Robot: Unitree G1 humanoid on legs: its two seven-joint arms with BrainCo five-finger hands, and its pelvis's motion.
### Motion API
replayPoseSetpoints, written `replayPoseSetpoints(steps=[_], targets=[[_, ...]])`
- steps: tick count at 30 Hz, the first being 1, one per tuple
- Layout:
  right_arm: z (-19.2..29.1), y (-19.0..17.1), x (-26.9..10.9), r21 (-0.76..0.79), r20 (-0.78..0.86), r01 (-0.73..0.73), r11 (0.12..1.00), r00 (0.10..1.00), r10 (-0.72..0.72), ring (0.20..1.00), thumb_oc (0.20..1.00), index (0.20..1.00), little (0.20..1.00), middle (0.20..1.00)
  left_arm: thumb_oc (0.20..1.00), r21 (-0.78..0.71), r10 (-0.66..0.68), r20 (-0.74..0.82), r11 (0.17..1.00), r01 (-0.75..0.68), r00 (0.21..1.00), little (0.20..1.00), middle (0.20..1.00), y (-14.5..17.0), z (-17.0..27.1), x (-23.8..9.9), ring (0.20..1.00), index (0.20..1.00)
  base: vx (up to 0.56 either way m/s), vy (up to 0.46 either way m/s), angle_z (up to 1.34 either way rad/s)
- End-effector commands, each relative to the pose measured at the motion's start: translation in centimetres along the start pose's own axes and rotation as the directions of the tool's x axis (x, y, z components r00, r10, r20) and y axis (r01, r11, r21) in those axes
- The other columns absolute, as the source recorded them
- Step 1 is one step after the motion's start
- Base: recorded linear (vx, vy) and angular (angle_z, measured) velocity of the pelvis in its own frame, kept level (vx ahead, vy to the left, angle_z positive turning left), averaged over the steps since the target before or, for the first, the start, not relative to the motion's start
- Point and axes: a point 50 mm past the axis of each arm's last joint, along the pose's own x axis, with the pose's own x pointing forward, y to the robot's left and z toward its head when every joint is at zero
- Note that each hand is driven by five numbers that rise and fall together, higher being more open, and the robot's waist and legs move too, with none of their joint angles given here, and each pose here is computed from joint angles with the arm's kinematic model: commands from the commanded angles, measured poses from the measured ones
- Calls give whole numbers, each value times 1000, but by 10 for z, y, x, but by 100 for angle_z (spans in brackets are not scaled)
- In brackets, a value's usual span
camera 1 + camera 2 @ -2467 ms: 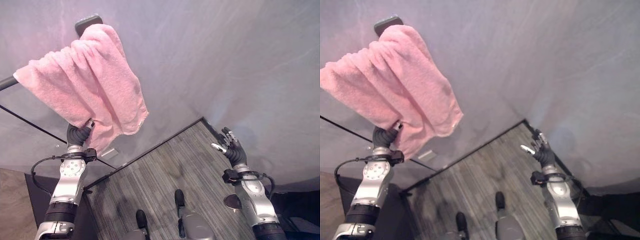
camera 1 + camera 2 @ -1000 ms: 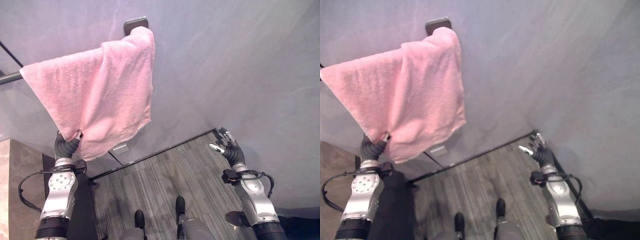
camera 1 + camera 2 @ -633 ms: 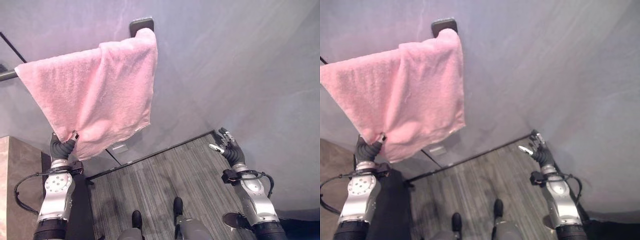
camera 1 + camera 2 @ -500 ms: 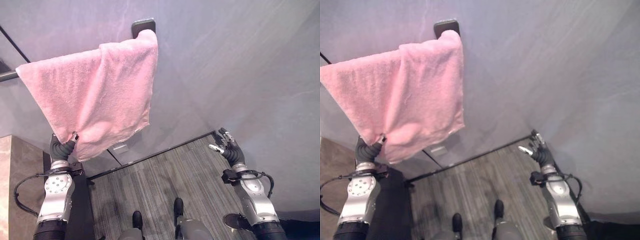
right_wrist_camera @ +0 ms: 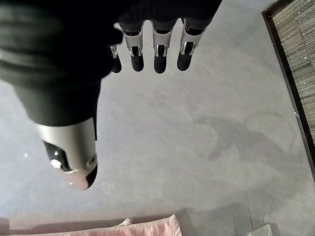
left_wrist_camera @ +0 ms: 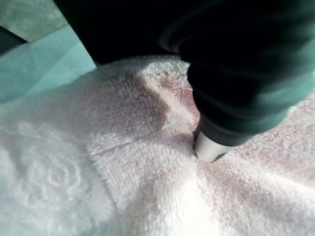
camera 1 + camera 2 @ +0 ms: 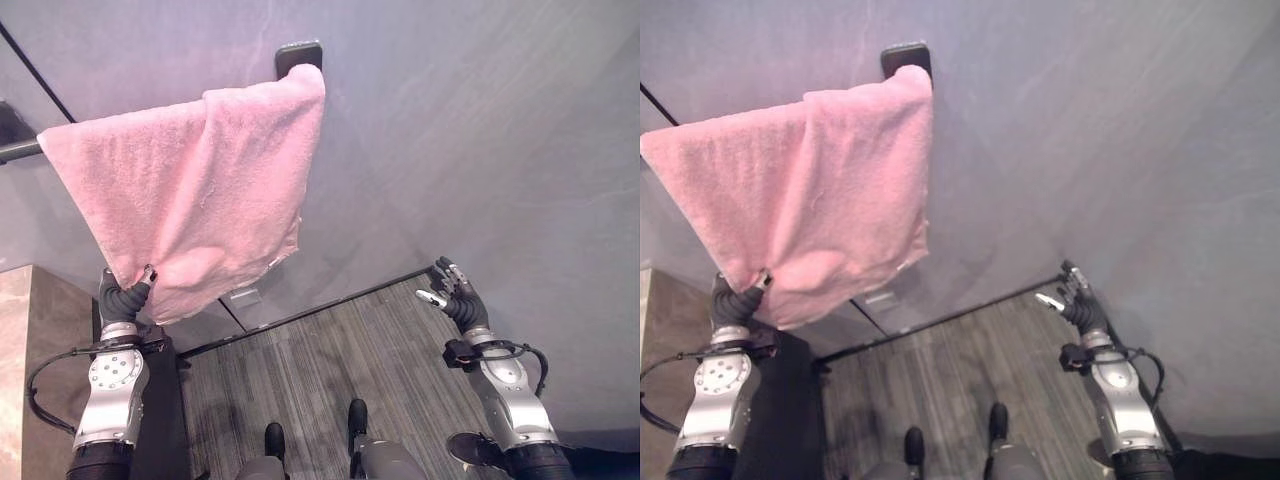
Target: Put brush and paste in cup on sink, flatten towel.
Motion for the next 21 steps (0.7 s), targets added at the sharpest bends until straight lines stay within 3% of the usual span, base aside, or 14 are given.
replayPoseSetpoints(steps=[1,21], targets=[[14,7,5,7,78,-25,1000,997,24,1000,1000,1000,1000,1000,200,59,87,104,994,-94,991,200,200,31,20,5,200,200,-10,4,3],[15,6,4,-8,78,-28,1000,997,29,1000,1000,1000,1000,1000,200,53,124,72,990,-128,990,200,200,39,12,-3,200,200,0,0,1]])
